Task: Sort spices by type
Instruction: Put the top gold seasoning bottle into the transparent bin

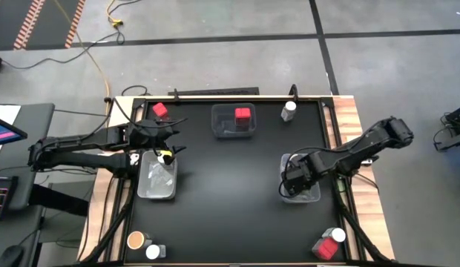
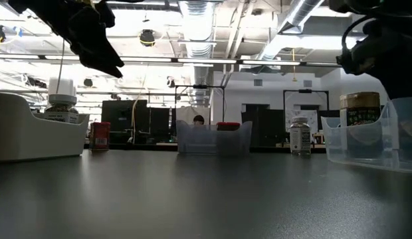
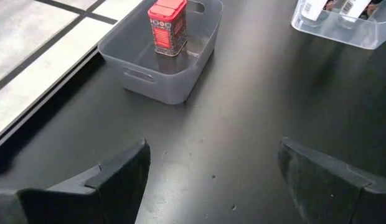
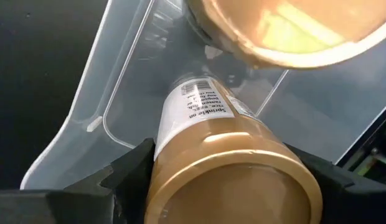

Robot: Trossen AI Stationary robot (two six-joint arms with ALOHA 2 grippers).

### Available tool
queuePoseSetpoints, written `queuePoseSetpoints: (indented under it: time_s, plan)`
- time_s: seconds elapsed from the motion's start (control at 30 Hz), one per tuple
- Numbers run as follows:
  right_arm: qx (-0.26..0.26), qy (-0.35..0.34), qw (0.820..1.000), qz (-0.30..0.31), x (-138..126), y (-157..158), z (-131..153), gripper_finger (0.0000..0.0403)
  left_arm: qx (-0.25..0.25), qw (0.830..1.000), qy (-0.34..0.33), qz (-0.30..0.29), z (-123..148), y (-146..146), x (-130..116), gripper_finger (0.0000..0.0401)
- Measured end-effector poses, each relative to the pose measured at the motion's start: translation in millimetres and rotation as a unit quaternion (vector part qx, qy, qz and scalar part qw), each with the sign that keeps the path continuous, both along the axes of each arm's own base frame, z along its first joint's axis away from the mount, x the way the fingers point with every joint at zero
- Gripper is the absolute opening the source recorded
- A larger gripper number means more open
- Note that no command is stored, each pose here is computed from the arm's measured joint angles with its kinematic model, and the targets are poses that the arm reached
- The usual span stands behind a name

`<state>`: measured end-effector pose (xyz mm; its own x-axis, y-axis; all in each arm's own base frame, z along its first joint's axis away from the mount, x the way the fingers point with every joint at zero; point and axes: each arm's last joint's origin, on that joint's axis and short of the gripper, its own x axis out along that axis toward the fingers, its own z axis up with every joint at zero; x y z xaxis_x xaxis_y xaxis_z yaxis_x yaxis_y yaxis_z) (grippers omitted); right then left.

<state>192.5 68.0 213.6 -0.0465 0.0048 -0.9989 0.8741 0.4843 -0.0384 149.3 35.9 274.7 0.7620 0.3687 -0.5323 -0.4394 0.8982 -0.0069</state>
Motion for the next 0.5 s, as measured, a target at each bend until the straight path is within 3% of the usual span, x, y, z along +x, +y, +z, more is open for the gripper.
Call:
queuePoseSetpoints:
  time_s: [0.5]
  plan:
    - [0.005, -0.029, 1.000, -0.002, 1, -4, -10, 0.0315, -0.015, 1.000, 0.007, 0.003, -2, -1, -1, 0.0333]
